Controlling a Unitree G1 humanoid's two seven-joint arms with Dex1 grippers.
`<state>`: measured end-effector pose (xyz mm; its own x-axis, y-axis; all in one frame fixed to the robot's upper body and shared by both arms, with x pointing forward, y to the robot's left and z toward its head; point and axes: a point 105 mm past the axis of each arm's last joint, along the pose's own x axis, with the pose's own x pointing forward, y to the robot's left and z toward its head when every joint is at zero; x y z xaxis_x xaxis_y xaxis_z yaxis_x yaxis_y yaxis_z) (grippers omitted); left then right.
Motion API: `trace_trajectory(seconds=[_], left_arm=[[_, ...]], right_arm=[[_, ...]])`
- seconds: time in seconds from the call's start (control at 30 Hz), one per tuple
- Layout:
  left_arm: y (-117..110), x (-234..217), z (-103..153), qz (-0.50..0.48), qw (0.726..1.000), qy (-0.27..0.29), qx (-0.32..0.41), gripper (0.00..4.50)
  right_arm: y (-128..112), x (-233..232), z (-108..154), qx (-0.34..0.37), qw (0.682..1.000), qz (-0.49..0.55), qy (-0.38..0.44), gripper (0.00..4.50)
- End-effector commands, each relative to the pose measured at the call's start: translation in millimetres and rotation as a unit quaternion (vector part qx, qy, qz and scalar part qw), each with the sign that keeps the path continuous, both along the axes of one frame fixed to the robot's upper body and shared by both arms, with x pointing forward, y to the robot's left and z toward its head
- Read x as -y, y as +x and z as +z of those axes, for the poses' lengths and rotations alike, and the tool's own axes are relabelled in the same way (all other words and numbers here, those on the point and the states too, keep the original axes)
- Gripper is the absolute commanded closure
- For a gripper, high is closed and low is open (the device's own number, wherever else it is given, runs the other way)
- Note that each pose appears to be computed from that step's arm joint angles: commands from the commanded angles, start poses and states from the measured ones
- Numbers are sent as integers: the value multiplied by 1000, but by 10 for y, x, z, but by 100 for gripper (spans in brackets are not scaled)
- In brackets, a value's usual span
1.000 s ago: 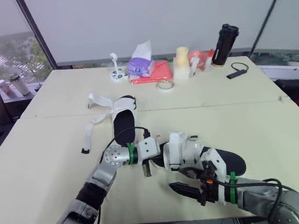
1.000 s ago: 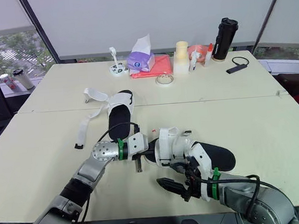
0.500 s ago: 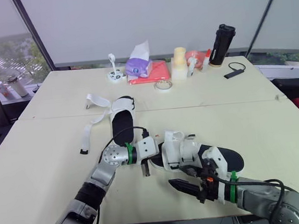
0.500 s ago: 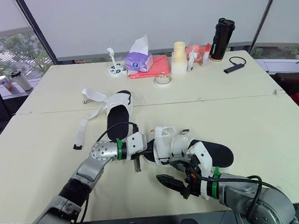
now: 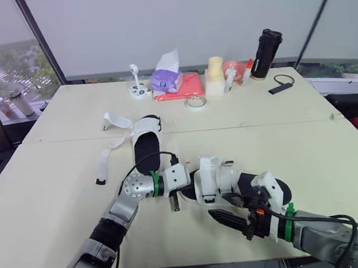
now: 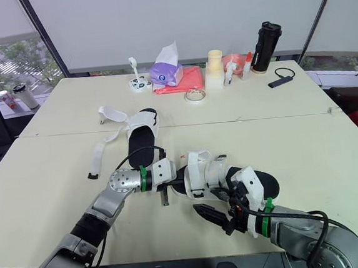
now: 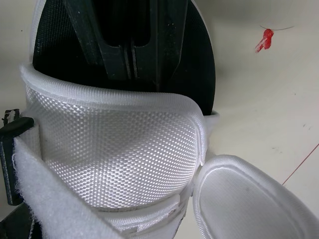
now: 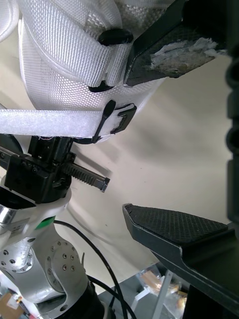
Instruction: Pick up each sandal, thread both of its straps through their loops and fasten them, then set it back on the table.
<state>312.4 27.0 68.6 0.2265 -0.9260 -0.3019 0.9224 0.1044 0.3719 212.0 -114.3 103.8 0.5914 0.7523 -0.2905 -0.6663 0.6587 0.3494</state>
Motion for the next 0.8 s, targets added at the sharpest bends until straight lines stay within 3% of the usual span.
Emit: trace_trajectory(seconds=[0.03,0.2,0.4,0.67,0.77,0.8], left_arm=[[-241,-231,-758,6,986,112,-121,450],[-231,-220,-749,6,987,111,-120,450],[-234,-241,-751,9,987,110,-120,450],[-242,-250,-765,13,987,109,-121,450],[-242,-246,-764,14,987,107,-121,450],[-242,-247,-765,15,987,107,-121,450]], right_arm=[[41,-27,119,28,1000,-8,10,52],[13,-113,-27,-11,1000,8,23,52],[119,-149,-20,-10,999,2,31,52],[90,-236,-75,-36,998,27,44,52],[102,-250,-73,-35,998,27,49,132],[104,-258,-78,-36,998,26,48,178]])
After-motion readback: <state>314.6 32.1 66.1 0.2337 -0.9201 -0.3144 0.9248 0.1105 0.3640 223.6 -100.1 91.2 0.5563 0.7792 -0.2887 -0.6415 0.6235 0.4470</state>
